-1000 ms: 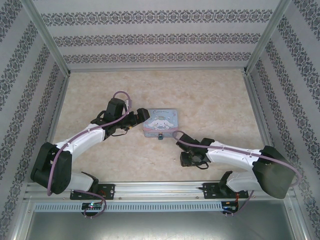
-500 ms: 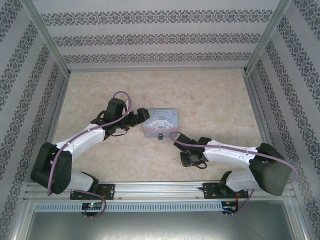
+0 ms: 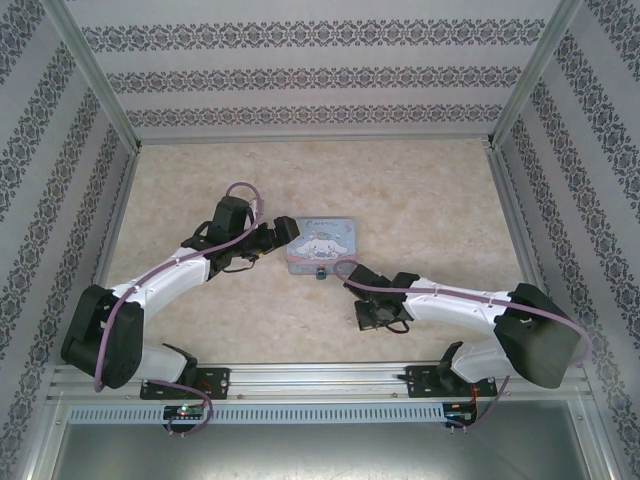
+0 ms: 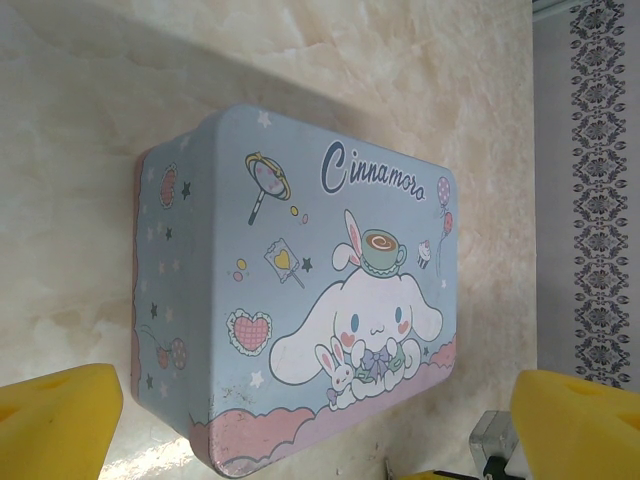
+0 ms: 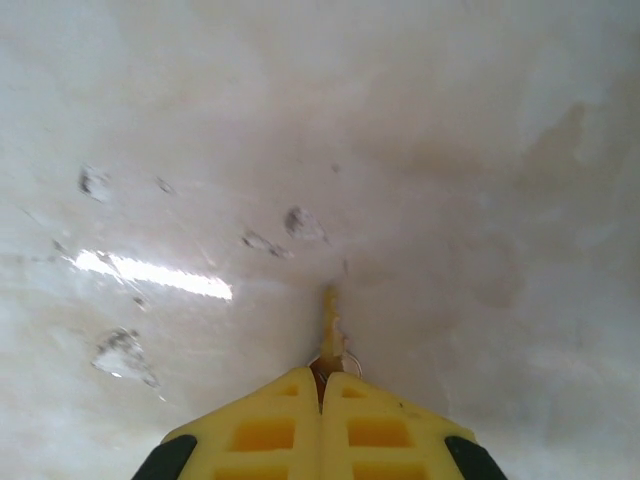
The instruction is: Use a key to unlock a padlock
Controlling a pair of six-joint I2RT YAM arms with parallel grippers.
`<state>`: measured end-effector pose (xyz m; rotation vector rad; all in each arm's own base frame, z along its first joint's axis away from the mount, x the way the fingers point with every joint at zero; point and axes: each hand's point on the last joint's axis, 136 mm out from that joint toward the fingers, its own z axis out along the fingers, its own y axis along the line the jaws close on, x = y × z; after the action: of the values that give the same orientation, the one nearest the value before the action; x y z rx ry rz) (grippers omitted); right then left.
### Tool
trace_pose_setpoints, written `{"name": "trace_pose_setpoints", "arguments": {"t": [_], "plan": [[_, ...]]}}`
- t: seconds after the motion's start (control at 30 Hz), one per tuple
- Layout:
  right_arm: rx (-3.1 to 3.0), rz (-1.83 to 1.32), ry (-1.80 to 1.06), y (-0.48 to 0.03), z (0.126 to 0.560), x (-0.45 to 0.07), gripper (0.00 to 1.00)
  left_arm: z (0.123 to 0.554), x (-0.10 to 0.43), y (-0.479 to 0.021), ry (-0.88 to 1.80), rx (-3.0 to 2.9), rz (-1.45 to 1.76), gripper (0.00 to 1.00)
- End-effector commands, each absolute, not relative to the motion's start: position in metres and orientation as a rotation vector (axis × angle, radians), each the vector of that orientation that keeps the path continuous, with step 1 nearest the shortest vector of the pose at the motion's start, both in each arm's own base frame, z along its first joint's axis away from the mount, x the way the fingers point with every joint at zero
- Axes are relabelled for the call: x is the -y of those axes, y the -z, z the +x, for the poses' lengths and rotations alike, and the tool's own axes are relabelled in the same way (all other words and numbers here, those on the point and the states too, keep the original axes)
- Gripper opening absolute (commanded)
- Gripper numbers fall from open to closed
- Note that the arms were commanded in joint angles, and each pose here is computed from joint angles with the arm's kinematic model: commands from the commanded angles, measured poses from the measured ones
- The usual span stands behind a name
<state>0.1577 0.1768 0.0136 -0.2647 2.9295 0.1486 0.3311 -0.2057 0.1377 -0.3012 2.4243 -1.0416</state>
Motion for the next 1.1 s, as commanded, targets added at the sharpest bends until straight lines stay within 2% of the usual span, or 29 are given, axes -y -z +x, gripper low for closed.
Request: {"name": "trace_pose_setpoints", "arguments": {"t": [0.0, 0.2, 0.53, 0.83, 1.07], "plan": [[-2.974, -0.278, -0.133, 0.000, 0.147, -0.170, 0.00, 0.327, 0.204, -0.144, 1.032, -2.420, -0.273, 1.00], [-2.918, -0.220, -0.298, -0.027, 0.155, -0.187, 0.00, 0.328, 0.186, -0.139, 0.920, -2.392, -0.328, 1.00], [-2.722, -0.034, -0.713, -0.100, 0.181, -0.213, 0.00, 0.330, 0.169, -0.166, 0.898, -2.255, -0.435, 0.99], [-2.423, 0.176, -1.116, -0.173, 0.224, -0.226, 0.00, 0.336, 0.208, -0.200, 1.254, -2.204, -0.474, 1.00], [-2.276, 0.270, -1.305, -0.204, 0.256, -0.233, 0.00, 0.342, 0.227, -0.226, 1.437, -2.108, -0.524, 1.00]]}}
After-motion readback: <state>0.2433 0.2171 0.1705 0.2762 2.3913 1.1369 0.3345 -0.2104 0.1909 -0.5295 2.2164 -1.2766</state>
